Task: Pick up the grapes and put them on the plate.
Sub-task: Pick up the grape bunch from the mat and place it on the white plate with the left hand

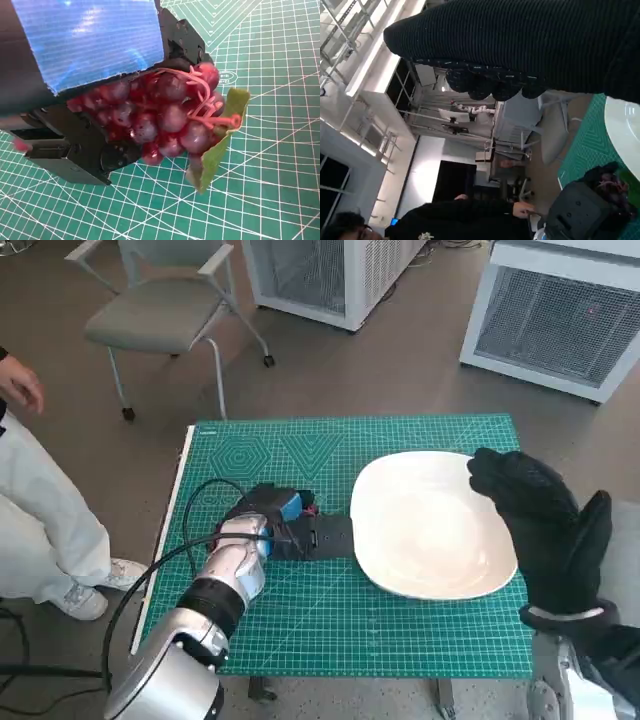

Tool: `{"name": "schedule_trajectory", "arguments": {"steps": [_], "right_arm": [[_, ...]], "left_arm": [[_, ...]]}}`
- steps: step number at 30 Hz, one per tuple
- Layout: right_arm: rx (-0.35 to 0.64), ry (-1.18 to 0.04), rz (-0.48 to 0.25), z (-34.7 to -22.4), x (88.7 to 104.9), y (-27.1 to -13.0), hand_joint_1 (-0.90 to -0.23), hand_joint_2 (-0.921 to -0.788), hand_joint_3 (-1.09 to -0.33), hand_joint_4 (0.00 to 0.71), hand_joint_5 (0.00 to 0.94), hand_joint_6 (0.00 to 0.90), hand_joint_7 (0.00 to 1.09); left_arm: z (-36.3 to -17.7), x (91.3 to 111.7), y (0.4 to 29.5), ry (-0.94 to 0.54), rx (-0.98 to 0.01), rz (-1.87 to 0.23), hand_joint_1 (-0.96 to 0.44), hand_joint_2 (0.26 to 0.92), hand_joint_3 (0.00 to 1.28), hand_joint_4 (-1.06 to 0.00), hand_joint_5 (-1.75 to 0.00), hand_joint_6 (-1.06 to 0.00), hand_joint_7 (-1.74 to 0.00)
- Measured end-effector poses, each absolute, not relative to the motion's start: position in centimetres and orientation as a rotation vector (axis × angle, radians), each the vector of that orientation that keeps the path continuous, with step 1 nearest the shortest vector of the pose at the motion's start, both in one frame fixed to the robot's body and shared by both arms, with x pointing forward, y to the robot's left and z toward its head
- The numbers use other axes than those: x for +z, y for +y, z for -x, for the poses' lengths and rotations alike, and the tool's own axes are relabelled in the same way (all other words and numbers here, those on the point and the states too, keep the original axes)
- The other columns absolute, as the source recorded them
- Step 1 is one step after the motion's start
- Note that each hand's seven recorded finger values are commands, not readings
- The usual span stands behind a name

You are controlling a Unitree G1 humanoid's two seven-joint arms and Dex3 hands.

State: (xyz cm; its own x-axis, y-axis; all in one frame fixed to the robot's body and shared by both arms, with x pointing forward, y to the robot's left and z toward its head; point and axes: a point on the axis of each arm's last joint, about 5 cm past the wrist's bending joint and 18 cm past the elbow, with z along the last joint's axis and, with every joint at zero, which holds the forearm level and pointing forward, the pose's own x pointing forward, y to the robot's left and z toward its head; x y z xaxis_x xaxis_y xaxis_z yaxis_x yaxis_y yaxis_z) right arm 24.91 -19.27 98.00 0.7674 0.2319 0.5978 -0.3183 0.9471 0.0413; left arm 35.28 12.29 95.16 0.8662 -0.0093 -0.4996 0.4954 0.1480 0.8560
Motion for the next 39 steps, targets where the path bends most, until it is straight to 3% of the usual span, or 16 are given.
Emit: {"name": "schedule_trajectory", "arguments": {"steps": [9,12,17,24,27,28,32,35,39], "right_arm": [[0.3,-0.631,-0.143,-24.9,98.0,-19.3,-0.394,-0.921,-0.635,0.403,0.747,0.157,1.0],[0.3,-0.631,-0.143,-24.9,98.0,-19.3,-0.393,-0.921,-0.635,0.403,0.747,0.157,1.0],[0.3,-0.632,-0.142,-24.9,98.0,-19.3,-0.394,-0.921,-0.635,0.403,0.747,0.157,1.0],[0.299,-0.634,-0.142,-24.9,98.1,-19.3,-0.39,-0.921,-0.637,0.402,0.748,0.163,1.01],[0.297,-0.635,-0.142,-24.9,98.1,-19.4,-0.387,-0.921,-0.637,0.402,0.748,0.168,1.01],[0.296,-0.636,-0.142,-24.9,98.1,-19.4,-0.387,-0.921,-0.637,0.402,0.748,0.169,1.01],[0.294,-0.638,-0.141,-24.9,98.2,-19.5,-0.386,-0.921,-0.637,0.402,0.747,0.172,1.01],[0.294,-0.641,-0.14,-24.9,98.3,-19.5,-0.386,-0.921,-0.637,0.402,0.745,0.174,1.0],[0.294,-0.644,-0.14,-24.9,98.3,-19.5,-0.386,-0.921,-0.636,0.402,0.742,0.176,1.0]], "left_arm": [[-35.3,95.3,12.5,0.427,-0.382,-1.373,0.38,0.673,0.68,-0.51,-1.53,-0.59,-0.07],[-35.4,95.4,12.6,0.426,-0.38,-1.369,0.38,0.654,0.73,-0.5,-1.56,-0.6,-0.06],[-35.4,95.5,12.7,0.425,-0.376,-1.366,0.39,0.594,0.86,-0.49,-1.63,-0.49,-0.02],[-35.6,96.1,12.7,0.418,-0.381,-1.353,0.4,0.558,0.94,-0.48,-1.67,-0.45,-0.01],[-35.8,96.7,12.6,0.406,-0.383,-1.34,0.4,0.552,0.95,-0.48,-1.68,-0.48,-0.04],[-35.8,96.9,12.5,0.398,-0.383,-1.335,0.38,0.559,0.93,-0.48,-1.66,-0.5,-0.11],[-36.1,98.6,12.4,0.333,-0.373,-1.317,0.11,0.577,0.75,-0.55,-1.56,-0.69,-0.76],[-36.2,100.3,12.2,0.255,-0.355,-1.31,0.04,0.586,0.67,-0.61,-1.5,-0.74,-0.91],[-36.0,102.7,12.0,0.154,-0.33,-1.303,0.01,0.727,0.4,-0.68,-1.36,-0.7,-0.98]]}}
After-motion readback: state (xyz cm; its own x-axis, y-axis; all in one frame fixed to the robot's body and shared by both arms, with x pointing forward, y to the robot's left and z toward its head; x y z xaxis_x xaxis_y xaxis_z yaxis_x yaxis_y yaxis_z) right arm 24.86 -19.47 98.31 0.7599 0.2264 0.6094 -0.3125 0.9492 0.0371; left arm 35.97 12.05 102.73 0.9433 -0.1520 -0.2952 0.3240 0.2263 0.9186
